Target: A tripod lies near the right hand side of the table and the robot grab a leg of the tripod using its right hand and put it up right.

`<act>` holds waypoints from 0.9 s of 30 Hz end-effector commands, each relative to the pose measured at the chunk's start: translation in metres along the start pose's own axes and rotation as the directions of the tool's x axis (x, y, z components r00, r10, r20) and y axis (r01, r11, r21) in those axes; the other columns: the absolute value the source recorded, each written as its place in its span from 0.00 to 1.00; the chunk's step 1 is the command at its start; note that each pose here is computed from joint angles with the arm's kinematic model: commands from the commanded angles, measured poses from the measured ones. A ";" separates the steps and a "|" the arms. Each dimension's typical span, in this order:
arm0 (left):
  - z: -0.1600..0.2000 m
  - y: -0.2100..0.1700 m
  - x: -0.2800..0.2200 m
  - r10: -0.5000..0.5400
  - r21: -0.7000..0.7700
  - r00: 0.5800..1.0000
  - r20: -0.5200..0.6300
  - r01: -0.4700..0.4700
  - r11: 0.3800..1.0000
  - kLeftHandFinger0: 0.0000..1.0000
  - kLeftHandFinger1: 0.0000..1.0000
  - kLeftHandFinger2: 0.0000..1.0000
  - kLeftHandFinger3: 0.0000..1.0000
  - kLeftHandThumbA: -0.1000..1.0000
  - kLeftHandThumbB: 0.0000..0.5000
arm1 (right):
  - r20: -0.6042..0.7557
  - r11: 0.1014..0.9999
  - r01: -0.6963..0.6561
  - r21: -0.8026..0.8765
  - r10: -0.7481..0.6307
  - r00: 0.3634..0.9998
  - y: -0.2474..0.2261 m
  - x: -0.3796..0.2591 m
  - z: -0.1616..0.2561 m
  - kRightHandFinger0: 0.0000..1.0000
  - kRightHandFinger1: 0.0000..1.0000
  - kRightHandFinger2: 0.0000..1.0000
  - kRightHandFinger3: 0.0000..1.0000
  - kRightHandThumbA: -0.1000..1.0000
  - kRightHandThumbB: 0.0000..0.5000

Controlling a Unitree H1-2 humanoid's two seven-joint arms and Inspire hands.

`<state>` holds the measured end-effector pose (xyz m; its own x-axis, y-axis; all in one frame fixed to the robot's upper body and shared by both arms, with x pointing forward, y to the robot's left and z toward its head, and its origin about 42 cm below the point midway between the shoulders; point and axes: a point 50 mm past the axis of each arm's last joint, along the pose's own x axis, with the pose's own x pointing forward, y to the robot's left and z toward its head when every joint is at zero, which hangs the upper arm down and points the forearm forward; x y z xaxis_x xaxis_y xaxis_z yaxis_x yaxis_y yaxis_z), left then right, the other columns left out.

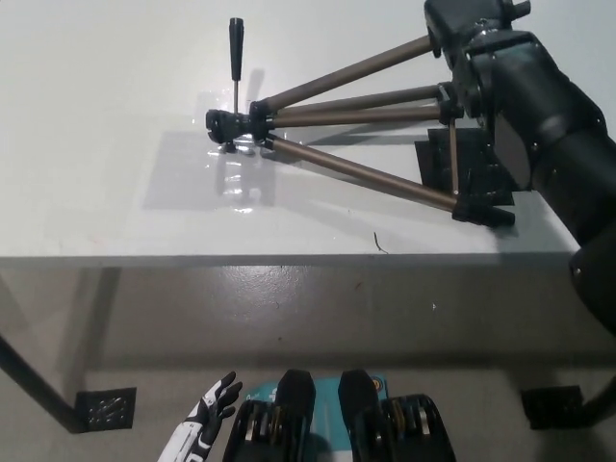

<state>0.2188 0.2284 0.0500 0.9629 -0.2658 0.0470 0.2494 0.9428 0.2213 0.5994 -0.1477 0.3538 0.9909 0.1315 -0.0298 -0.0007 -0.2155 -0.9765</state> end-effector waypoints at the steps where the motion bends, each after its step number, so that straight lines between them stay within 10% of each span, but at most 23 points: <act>1: 0.013 0.005 0.005 -0.039 0.019 0.996 0.079 0.037 0.999 1.00 1.00 1.00 1.00 1.00 1.00 | 0.005 0.862 0.395 0.318 -0.418 0.908 -0.043 -0.004 -0.025 0.00 0.16 0.60 0.27 0.00 0.33; 5: 0.014 0.006 0.006 -0.049 0.029 0.996 0.069 0.047 0.998 1.00 1.00 1.00 1.00 1.00 1.00 | -0.084 0.712 0.427 0.558 -0.463 0.882 -0.053 -0.006 -0.031 0.00 0.21 0.60 0.60 0.00 0.22; 15: 0.014 0.005 0.006 -0.046 0.031 0.997 0.065 0.044 0.999 1.00 1.00 1.00 1.00 1.00 1.00 | -0.369 0.211 0.488 0.847 -0.427 0.825 -0.100 -0.008 -0.041 0.00 0.08 0.47 0.45 0.11 0.06; 27: 0.012 0.004 0.003 -0.046 0.044 0.997 0.064 0.044 0.998 1.00 1.00 1.00 1.00 1.00 1.00 | -0.448 -0.027 0.467 0.884 -0.337 0.828 -0.071 -0.008 -0.030 0.00 0.01 0.41 0.41 0.01 0.11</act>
<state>0.2202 0.2286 0.0507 0.9617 -0.2701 0.0458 0.2533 0.9403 0.2272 0.5964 -0.1912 0.3340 0.9859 -0.1176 0.1191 0.1669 0.7403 -0.6513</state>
